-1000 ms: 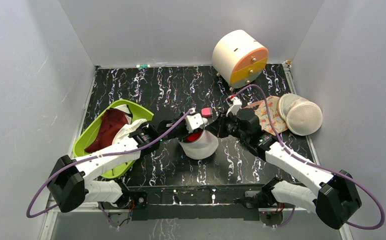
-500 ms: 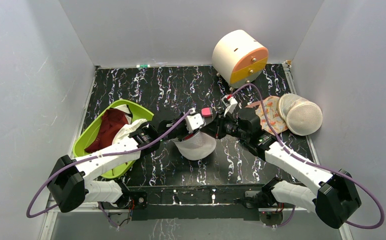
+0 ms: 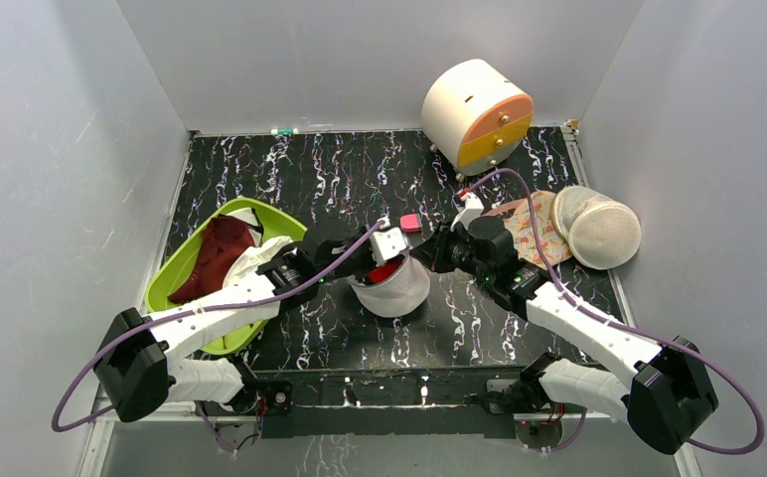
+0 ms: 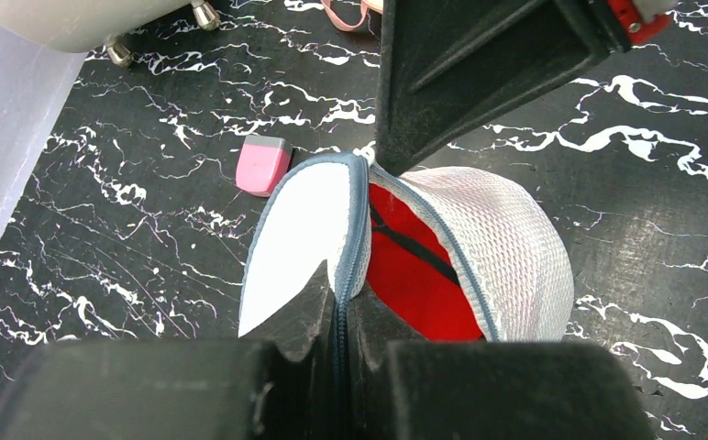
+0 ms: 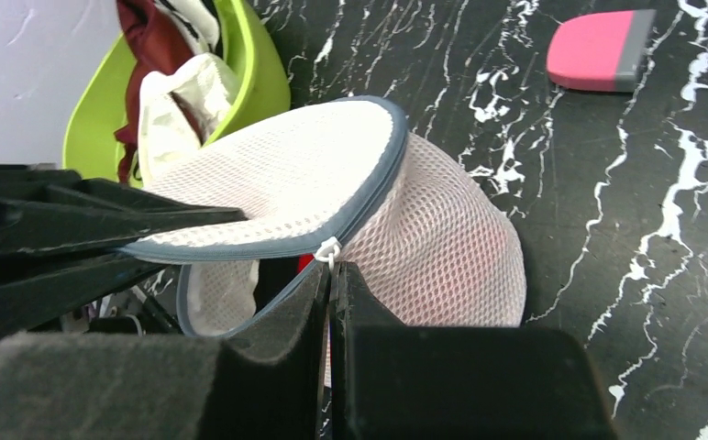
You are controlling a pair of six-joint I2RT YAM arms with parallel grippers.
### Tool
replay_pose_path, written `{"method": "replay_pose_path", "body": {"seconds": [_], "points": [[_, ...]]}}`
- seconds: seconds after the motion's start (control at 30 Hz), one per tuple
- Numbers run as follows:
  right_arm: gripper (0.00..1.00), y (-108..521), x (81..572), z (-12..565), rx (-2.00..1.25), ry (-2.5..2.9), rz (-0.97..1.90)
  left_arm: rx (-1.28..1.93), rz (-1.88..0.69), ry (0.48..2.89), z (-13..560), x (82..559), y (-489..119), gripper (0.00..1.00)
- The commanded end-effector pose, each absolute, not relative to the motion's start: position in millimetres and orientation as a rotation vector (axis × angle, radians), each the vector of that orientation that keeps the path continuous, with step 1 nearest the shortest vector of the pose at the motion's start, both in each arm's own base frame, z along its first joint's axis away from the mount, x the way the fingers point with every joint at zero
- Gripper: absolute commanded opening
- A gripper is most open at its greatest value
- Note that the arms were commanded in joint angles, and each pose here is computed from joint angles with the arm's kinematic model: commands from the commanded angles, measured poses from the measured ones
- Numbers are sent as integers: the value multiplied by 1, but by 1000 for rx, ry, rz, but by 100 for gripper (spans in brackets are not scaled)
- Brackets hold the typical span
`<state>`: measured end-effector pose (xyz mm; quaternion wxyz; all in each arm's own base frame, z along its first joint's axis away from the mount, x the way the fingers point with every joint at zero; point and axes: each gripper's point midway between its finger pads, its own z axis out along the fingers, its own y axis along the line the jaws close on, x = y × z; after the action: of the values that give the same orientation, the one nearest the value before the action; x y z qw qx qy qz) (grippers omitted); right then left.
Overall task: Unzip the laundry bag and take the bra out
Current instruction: Unzip the laundry bag at the center of the board.
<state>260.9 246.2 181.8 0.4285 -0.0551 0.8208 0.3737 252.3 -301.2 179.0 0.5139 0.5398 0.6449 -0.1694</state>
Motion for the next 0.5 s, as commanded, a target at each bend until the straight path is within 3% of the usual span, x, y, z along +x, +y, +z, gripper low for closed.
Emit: {"method": "replay_pose_path", "body": {"seconds": [0.0,0.1,0.23,0.33,0.47], "points": [[0,234,275,196,-52,2011,854,1256,-392,1483,205,255,-301,0],[0,244,269,205,-123,1972,923,1262,-393,1486,203,255,-302,2],[0,262,253,223,-266,1893,1064,1270,-392,1489,201,254,-302,26],[0,274,242,230,-353,1857,1157,1272,-393,1492,200,253,-303,36],[0,282,236,231,-398,1845,1217,1272,-393,1493,200,253,-303,40]]}}
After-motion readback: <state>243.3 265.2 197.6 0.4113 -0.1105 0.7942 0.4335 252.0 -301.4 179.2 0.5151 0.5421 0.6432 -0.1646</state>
